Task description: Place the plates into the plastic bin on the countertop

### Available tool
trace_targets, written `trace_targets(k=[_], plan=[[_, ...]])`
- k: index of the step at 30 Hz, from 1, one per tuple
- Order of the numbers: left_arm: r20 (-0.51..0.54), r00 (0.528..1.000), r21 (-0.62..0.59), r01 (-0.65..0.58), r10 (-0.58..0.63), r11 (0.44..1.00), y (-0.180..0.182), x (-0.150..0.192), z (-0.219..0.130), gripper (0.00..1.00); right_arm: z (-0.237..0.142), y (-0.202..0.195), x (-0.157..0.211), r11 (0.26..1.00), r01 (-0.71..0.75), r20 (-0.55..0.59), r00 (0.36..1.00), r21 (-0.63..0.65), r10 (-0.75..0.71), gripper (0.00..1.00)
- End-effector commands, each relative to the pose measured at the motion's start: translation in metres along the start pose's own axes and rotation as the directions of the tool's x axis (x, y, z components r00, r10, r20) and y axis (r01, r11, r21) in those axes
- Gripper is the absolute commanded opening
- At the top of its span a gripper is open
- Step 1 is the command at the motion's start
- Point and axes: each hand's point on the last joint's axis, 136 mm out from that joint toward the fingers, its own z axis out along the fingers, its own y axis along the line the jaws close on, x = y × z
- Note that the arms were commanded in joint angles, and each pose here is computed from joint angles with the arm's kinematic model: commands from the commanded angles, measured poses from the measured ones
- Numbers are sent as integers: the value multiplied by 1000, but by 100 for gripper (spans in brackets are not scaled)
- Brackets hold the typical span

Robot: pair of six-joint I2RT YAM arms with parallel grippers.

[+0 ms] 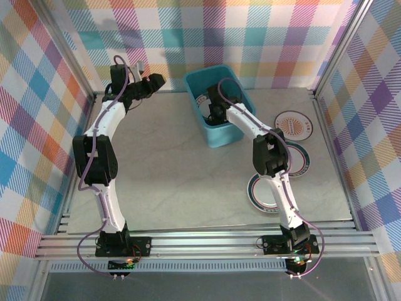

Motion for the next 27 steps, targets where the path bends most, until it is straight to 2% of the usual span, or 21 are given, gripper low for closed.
trace_targets(k=[1,3,8,13,16,22,27], plan=[[42,999,18,-29,28,999,-13,-10,-13,60,-11,10,4,999,38,-7,999,-24,-38,76],[47,999,28,-27,25,999,-14,-10,-13,60,-16,17,3,997,62,-3,998,-47,-63,100],[51,998,50,-28,26,998,-18,-9,-9,60,-36,35,1,984,143,5,990,-108,-143,99],[50,998,65,-39,36,997,-21,-7,-6,60,-65,46,-3,948,284,24,959,-146,-284,99],[56,998,72,-44,40,996,-22,-4,-6,60,-82,39,-9,923,360,46,933,-137,-357,99],[54,997,92,-56,51,994,-27,7,-3,60,-106,23,-18,901,409,74,912,-142,-403,99],[41,997,96,-61,58,993,-32,19,0,60,-118,14,-17,887,442,48,897,-130,-440,99]])
